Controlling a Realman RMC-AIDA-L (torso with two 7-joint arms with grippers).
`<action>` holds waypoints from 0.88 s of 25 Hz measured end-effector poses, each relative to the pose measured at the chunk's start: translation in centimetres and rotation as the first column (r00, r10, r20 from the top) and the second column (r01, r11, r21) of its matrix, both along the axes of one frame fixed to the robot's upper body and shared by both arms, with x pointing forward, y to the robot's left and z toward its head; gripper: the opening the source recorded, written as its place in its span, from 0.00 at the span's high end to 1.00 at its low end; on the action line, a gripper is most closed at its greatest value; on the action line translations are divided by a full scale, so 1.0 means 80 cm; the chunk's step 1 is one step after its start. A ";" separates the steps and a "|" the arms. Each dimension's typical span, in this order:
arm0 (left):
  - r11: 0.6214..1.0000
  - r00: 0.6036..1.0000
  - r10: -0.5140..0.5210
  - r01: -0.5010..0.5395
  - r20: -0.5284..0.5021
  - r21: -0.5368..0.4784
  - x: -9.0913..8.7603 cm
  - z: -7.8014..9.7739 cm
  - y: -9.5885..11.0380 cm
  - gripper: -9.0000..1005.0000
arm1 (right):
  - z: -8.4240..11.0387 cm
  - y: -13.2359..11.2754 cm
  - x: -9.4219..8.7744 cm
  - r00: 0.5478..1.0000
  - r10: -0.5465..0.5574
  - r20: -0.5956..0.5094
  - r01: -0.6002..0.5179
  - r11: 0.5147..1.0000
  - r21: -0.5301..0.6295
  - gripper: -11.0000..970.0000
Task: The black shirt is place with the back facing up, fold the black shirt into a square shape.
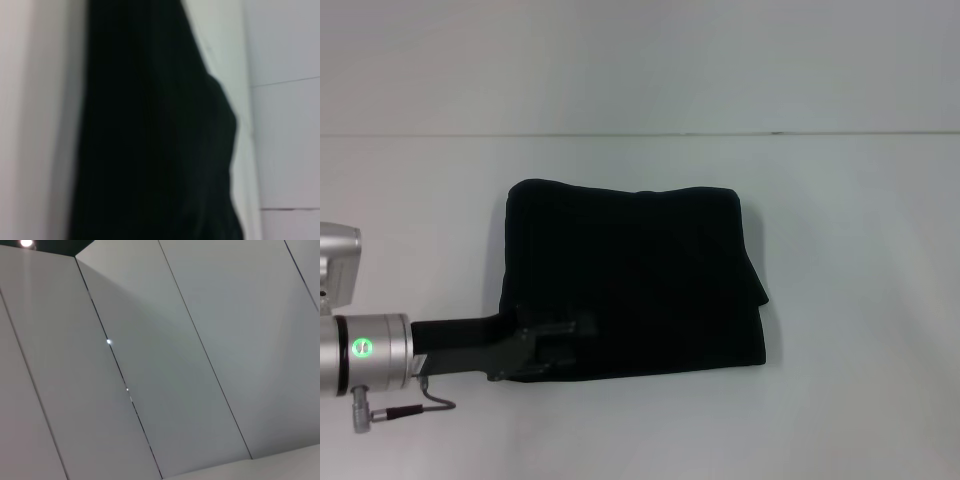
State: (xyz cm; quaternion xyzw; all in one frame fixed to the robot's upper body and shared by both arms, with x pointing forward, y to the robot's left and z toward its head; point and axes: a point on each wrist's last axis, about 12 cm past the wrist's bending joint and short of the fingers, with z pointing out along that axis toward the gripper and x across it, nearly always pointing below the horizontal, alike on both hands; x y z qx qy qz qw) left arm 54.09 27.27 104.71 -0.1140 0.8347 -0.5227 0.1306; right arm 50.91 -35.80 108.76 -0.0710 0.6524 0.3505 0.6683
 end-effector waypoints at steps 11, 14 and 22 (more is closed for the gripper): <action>0.987 0.963 -0.114 0.137 0.243 -0.081 -0.005 0.059 0.040 0.37 | 0.003 -0.004 0.009 0.986 0.101 -0.130 -0.106 0.994 -0.027 0.12; 0.984 0.897 -0.175 0.177 0.405 0.033 0.002 0.065 0.041 0.36 | 0.002 0.004 0.015 0.959 0.199 -0.201 -0.223 0.969 -0.104 0.12; 0.924 0.523 -0.377 0.150 0.764 0.352 0.032 0.064 0.007 0.36 | 0.000 0.037 0.023 0.907 0.354 -0.228 -0.412 0.861 -0.298 0.12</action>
